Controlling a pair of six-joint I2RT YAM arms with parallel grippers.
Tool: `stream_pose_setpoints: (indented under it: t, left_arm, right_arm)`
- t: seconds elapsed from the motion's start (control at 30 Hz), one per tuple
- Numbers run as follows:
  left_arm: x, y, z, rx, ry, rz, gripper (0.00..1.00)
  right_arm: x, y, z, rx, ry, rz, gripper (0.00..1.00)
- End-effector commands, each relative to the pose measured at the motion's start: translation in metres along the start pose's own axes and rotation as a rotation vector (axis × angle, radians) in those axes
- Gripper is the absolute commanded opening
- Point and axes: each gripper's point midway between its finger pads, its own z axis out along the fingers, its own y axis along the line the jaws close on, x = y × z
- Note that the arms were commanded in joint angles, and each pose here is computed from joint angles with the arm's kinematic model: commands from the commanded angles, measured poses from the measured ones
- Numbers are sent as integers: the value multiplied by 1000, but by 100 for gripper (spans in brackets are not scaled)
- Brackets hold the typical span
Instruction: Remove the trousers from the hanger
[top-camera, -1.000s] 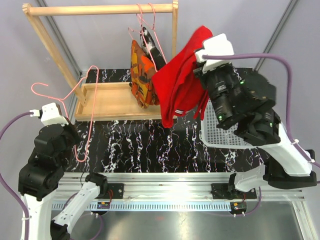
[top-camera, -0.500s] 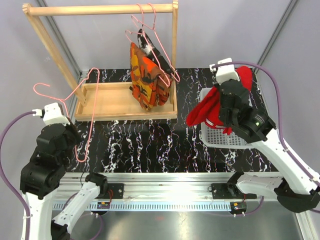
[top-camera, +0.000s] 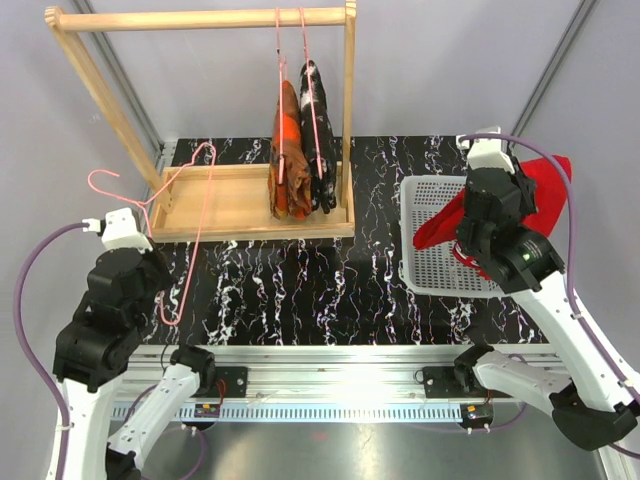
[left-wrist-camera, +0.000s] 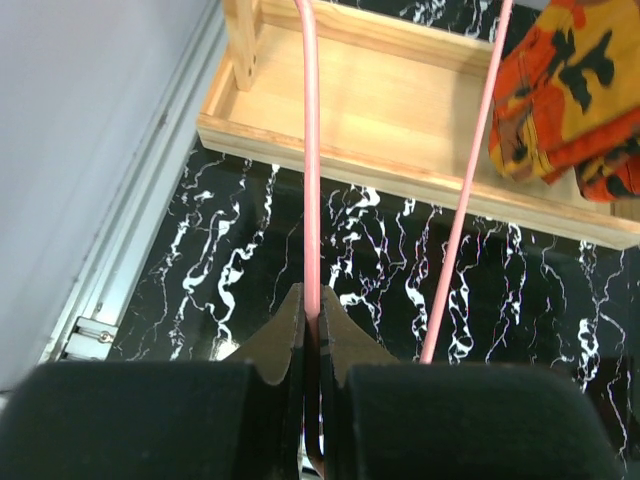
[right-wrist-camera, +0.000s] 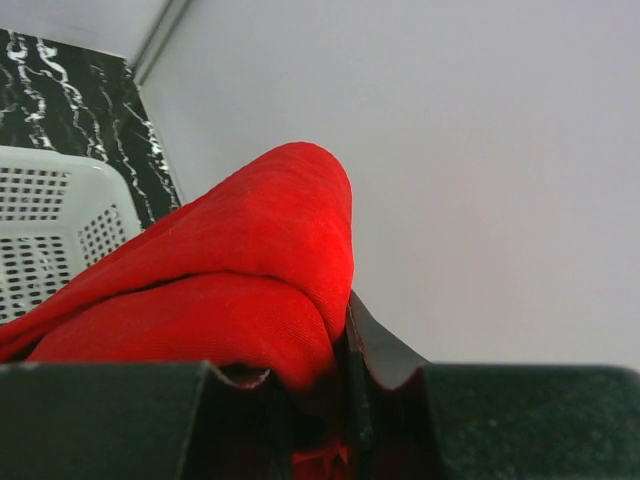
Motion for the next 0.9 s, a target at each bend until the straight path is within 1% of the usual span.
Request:
stream_pose_setpoints:
  t: [0.0, 0.13, 0.2, 0.27, 0.3, 0.37, 0.43, 0.47, 0.53, 0.6, 0.63, 0.67, 0.73, 0.87]
  left_arm:
    - [-9, -13, 5, 64, -57, -20, 0]
    - [1, -24, 14, 105, -30, -19, 0]
    - [3, -28, 16, 123, -36, -25, 0]
    - [8, -29, 21, 127, -32, -23, 0]
    - [9, -30, 22, 129, -33, -24, 0]
    - [9, -31, 21, 142, -43, -30, 0]
    - [12, -33, 22, 150, -39, -31, 0]
    - [12, -33, 22, 154, -42, -34, 0]
    - [16, -37, 23, 170, -31, -32, 0]
    - [19, -40, 24, 190, -19, -29, 0]
    - [21, -42, 24, 198, -13, -29, 0]
    - [22, -42, 23, 205, -14, -31, 0]
    - [25, -43, 23, 211, -6, -33, 0]
    - [27, -40, 19, 211, -7, -28, 0]
  right_arm:
    - [7, -50, -12, 138, 30, 75, 0]
    - [14, -73, -20, 160, 48, 60, 0]
    - [21, -78, -23, 172, 75, 13, 0]
    - [28, -74, -23, 169, 87, -8, 0]
    - [34, -70, -23, 161, 99, -44, 0]
    - [48, -54, -21, 154, 129, -106, 0]
    - [59, -32, -16, 144, 153, -109, 0]
    - [68, -24, -16, 126, 176, -159, 0]
    - [75, 11, -10, 50, 202, -122, 0]
    - [81, 39, -4, -1, 232, -162, 0]
    - [83, 62, 1, -20, 261, -168, 0]
    - [88, 70, 1, -41, 294, -206, 0]
    - [88, 101, 6, -71, 346, -165, 0]
    - [83, 147, 18, -125, 376, -185, 0]
